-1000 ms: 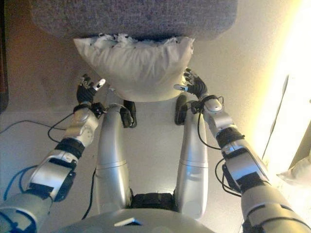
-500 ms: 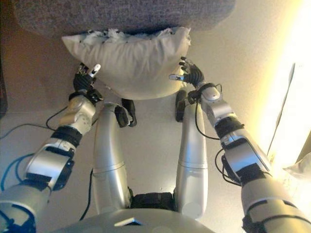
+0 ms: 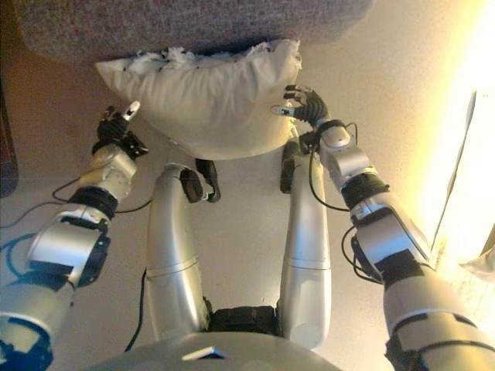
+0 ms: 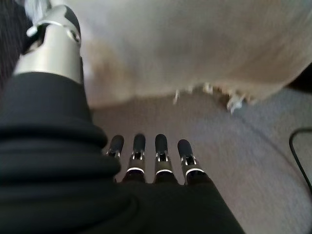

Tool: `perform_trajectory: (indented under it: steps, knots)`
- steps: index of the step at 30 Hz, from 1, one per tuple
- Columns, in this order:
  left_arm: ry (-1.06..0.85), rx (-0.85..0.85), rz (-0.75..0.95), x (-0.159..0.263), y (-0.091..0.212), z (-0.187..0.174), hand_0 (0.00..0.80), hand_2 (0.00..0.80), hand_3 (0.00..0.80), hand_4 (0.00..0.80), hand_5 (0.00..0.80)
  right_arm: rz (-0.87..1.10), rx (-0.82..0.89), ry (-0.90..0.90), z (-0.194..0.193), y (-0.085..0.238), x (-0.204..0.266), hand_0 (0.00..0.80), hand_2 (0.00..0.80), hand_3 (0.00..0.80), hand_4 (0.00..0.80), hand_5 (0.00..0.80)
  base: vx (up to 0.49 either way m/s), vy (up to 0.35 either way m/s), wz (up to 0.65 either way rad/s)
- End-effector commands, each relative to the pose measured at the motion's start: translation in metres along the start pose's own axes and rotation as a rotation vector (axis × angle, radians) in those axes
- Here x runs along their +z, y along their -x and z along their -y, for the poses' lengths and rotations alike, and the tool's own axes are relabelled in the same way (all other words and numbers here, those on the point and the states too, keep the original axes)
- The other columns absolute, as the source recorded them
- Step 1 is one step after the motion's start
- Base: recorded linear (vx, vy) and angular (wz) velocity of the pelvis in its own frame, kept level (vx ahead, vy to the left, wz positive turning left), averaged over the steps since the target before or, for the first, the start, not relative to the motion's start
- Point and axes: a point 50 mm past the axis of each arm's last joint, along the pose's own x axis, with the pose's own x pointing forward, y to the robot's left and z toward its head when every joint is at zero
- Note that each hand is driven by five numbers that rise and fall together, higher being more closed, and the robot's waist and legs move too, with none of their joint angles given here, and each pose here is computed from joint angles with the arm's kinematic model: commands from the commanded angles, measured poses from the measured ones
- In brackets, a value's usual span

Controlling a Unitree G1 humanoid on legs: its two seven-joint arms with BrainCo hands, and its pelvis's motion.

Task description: Pick up the cushion and take it to the sofa

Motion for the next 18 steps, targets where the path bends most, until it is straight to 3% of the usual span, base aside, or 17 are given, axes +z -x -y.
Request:
perform_trajectory:
  steps: [1,9,18]
  knots:
    - [0.050,0.126,0.011,0.011,-0.004,-0.007,0.000,0.000,0.000,0.000,0.000,0.118,-0.008,-0.004,-0.006,-0.007,0.037,0.000,0.000,0.000,0.000,0.000,0.030,-0.003,0.04]
    - [0.078,0.169,-0.007,0.014,-0.004,-0.005,0.000,0.000,0.000,0.000,0.000,0.110,-0.100,-0.037,0.001,-0.010,0.042,0.000,0.000,0.000,0.000,0.000,0.027,0.020,0.00]
    - [0.049,-0.187,0.072,0.023,0.005,0.039,0.000,0.000,0.000,0.000,0.000,0.114,-0.134,0.019,0.010,-0.008,0.047,0.000,0.000,0.000,0.000,0.000,0.006,0.047,-0.01]
